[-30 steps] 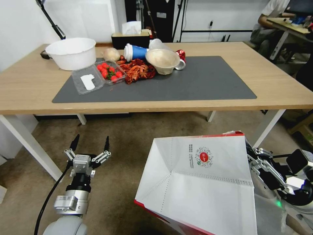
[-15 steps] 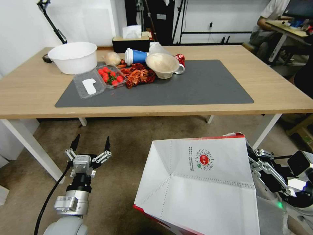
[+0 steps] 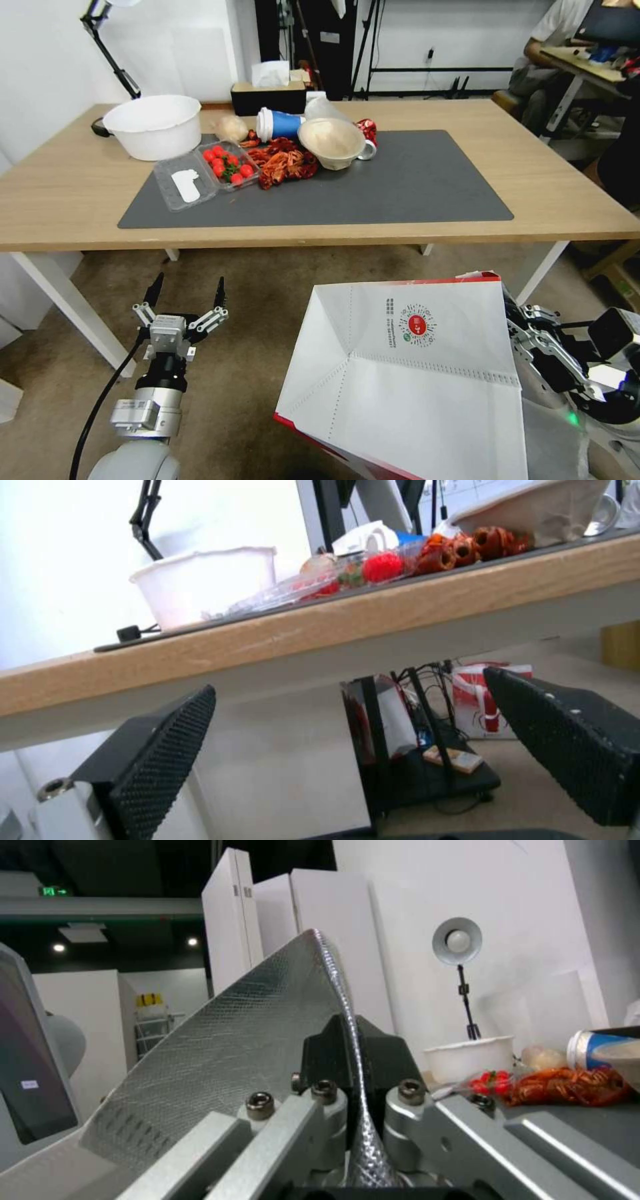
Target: Pick up the food delivery bag from the floor and place it on the table.
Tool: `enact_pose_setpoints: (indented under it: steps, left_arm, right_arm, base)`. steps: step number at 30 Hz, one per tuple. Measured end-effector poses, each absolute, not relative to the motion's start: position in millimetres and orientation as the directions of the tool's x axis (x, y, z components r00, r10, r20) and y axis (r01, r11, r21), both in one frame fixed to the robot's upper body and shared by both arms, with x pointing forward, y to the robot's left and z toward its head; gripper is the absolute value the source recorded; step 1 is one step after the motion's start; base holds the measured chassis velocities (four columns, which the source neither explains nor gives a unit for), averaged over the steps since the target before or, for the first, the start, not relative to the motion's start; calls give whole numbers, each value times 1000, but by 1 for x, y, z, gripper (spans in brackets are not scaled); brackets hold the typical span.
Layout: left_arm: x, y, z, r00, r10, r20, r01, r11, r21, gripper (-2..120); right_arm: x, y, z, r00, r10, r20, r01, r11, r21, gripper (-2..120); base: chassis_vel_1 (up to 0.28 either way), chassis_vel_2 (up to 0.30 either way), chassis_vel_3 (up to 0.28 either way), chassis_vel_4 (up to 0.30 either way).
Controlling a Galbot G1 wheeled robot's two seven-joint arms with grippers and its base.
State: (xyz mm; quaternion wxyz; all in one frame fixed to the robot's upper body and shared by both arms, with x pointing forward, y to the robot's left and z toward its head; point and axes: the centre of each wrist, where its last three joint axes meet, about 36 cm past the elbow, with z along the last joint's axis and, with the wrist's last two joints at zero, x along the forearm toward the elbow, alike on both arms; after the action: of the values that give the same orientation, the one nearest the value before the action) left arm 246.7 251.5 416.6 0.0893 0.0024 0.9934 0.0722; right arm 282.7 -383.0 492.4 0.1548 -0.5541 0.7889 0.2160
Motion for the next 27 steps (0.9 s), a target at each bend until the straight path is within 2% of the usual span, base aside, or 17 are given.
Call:
enact_pose_setpoints:
  steps: [27]
  left_arm:
    - [248, 252, 415, -984, 18, -177, -7, 990, 140, 100]
  right_arm:
    - [281, -383, 492, -344, -807, -480, -939, 300, 169, 0]
  base:
    - [0, 0, 0, 0]
